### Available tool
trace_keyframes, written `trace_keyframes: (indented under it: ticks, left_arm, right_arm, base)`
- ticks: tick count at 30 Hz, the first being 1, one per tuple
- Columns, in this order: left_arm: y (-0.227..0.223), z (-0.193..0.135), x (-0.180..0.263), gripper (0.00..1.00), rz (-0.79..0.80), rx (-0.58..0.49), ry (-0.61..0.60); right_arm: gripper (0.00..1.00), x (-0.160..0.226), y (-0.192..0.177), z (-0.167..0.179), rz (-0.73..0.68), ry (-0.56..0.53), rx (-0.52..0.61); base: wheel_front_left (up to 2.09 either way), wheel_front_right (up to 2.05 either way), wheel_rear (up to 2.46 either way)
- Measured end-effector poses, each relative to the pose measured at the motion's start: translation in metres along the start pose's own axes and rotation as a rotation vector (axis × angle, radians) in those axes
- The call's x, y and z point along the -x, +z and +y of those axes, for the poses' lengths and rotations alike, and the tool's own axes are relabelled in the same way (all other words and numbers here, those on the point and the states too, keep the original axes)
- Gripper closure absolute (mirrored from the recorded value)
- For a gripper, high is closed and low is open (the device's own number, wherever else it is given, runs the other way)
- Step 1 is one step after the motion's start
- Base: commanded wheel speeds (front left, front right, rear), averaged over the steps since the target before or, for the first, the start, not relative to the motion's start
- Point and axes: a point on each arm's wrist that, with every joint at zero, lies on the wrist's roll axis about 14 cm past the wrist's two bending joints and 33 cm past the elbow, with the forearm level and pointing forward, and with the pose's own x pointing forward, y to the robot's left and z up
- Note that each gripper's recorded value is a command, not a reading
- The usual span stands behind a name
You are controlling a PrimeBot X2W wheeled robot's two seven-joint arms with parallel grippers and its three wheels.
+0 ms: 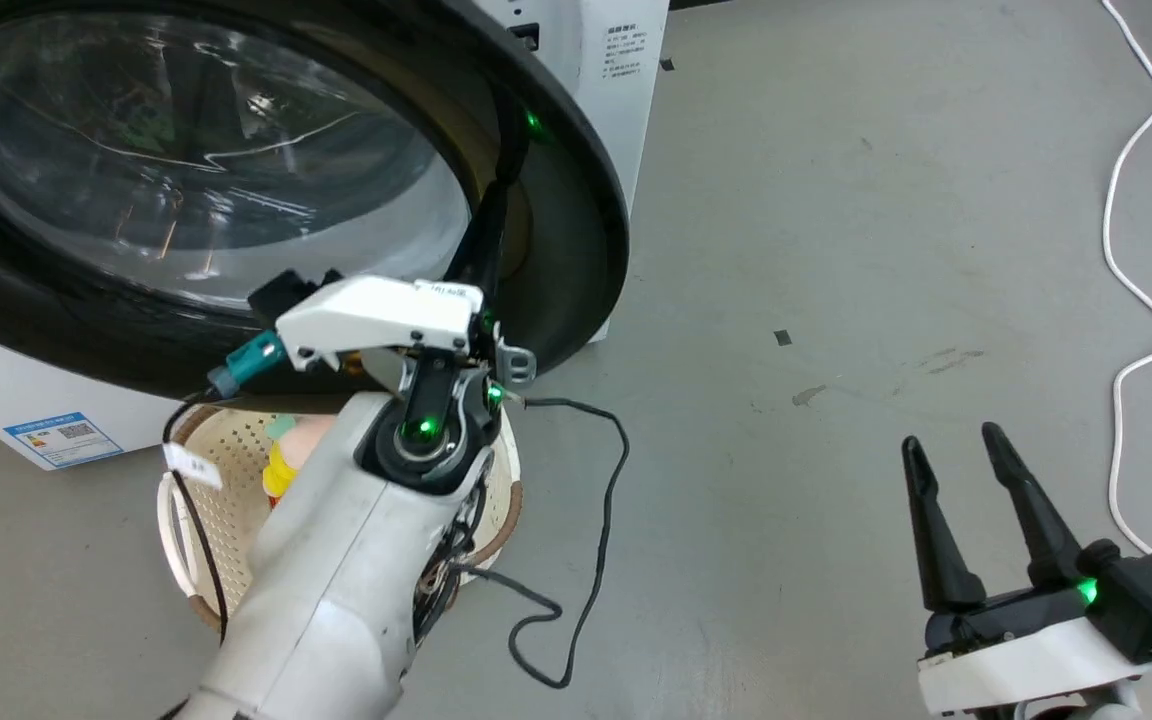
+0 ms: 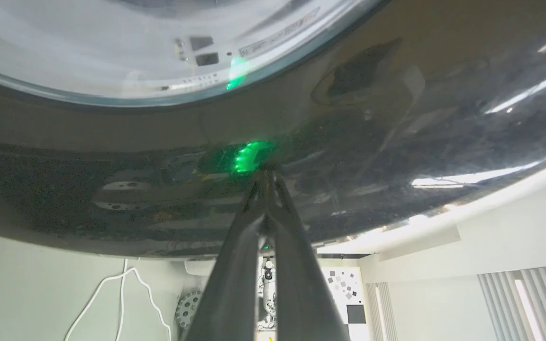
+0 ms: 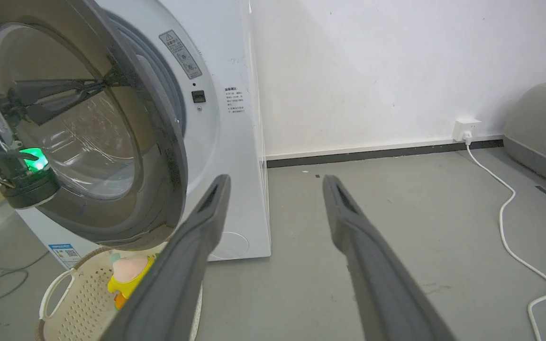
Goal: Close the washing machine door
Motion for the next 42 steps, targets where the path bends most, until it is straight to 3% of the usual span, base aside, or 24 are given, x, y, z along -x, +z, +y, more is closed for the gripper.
trace_keyframes:
  ticks: [8, 11, 15, 19, 24, 30, 37, 38, 39, 40, 42]
  left_arm:
    - [0.002, 0.001, 0.010, 1.00, 0.002, -0.055, 0.001]
    - [-0.001, 0.010, 0.026, 1.00, 0.018, -0.122, 0.015]
    - [0.003, 0.022, 0.056, 1.00, 0.057, -0.376, 0.011]
    - [0.019, 0.022, 0.089, 1.00, 0.060, -0.540, -0.018]
    - [0.060, 0.014, 0.130, 1.00, 0.008, -0.852, -0.034]
    - [0.108, -0.025, 0.174, 1.00, -0.225, -1.138, -0.030]
    - [0.139, -0.053, 0.233, 1.00, -0.495, -1.364, 0.028]
    - [0.140, -0.053, 0.239, 0.93, -0.514, -1.397, 0.041]
    - [0.139, -0.051, 0.245, 0.41, -0.527, -1.422, 0.054]
    - [0.138, -0.049, 0.250, 0.00, -0.539, -1.443, 0.071]
    - [0.134, -0.039, 0.258, 0.00, -0.534, -1.486, 0.106]
  right_arm:
    - [0.00, -0.006, 0.003, 0.011, -0.019, 0.032, -0.021]
    - [0.00, -0.009, 0.007, 0.016, -0.037, 0.051, -0.028]
    - [0.00, -0.012, 0.013, 0.027, -0.058, 0.091, -0.037]
    - [0.00, -0.013, 0.015, 0.040, -0.068, 0.134, -0.048]
    - [0.00, -0.015, 0.017, 0.056, -0.078, 0.190, -0.060]
    - [0.00, -0.020, 0.023, 0.079, -0.100, 0.263, -0.073]
    - [0.00, -0.018, 0.027, 0.098, -0.110, 0.329, -0.073]
    - [0.00, -0.018, 0.027, 0.100, -0.112, 0.333, -0.073]
    - [0.00, -0.018, 0.028, 0.101, -0.114, 0.337, -0.073]
    - [0.00, -0.017, 0.029, 0.101, -0.115, 0.341, -0.073]
    - [0.00, -0.016, 0.028, 0.103, -0.112, 0.345, -0.073]
  base:
    - [0.00, 0.00, 0.00]
    - [0.00, 0.00, 0.00]
    - [0.00, 0.00, 0.00]
    - [0.00, 0.00, 0.00]
    - [0.00, 0.00, 0.00]
    - [0.00, 0.00, 0.00]
    - [0.00, 0.00, 0.00]
    - [0.00, 0.00, 0.00]
    - [0.00, 0.00, 0.00]
    - [0.00, 0.00, 0.00]
    - [0.00, 0.00, 0.00]
